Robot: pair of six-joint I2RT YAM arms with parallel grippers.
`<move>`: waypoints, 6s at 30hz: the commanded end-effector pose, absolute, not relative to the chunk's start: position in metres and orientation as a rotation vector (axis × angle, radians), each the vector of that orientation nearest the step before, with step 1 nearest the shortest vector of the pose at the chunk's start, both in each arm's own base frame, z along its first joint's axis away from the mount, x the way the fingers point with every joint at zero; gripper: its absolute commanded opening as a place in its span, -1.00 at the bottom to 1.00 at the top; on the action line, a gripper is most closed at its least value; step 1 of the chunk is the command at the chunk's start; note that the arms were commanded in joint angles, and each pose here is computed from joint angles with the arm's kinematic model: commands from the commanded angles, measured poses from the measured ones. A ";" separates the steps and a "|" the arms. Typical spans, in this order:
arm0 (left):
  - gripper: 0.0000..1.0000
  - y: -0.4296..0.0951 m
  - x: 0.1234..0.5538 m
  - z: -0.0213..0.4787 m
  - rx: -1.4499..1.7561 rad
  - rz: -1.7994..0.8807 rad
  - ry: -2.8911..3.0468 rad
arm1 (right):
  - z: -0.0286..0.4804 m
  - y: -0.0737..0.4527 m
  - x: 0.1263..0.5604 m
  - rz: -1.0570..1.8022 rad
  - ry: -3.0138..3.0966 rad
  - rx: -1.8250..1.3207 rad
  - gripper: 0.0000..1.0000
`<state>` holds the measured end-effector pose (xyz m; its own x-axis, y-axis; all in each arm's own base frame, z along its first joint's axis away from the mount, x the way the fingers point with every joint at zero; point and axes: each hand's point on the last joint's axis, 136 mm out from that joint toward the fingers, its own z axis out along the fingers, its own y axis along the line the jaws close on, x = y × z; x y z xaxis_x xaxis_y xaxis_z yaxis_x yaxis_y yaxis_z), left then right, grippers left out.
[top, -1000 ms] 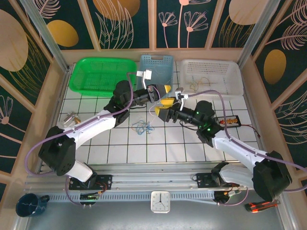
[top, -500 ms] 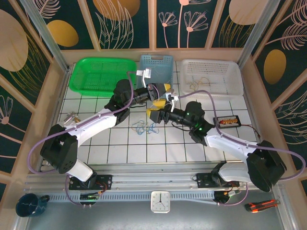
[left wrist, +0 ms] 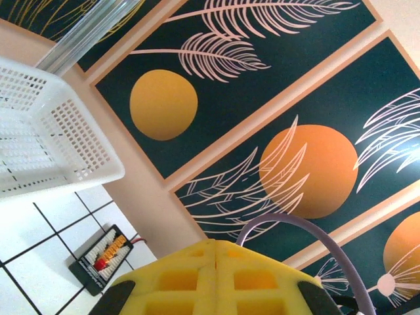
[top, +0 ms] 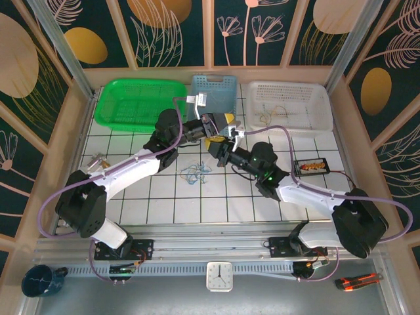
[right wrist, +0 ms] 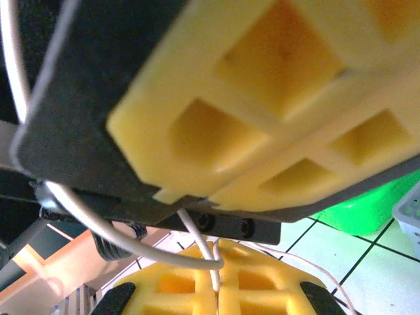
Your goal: Untangle the cables
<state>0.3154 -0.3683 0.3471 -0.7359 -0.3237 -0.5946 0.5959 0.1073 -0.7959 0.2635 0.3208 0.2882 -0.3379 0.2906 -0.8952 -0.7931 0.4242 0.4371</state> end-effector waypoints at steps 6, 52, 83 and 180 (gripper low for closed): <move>-0.11 -0.366 0.309 0.366 0.307 -1.709 1.633 | 0.313 0.289 0.271 1.088 1.477 -0.315 -1.00; 0.67 -0.354 0.306 0.227 0.580 -1.232 2.095 | 0.359 0.216 0.311 0.963 1.495 -0.125 -1.00; 0.53 -0.331 0.301 0.181 0.538 -1.172 1.895 | 0.439 0.223 0.275 1.153 1.398 -0.179 -1.00; -1.00 -0.262 0.306 0.175 0.139 -1.062 1.890 | 0.244 0.309 0.549 0.626 2.080 -0.290 0.65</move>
<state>0.3015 -0.2583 0.1645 -0.5671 -0.2897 -0.7710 0.4828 0.6416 -0.5961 0.5510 0.3080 0.2794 -0.5133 0.1827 -0.8385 -0.4623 0.7644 0.4495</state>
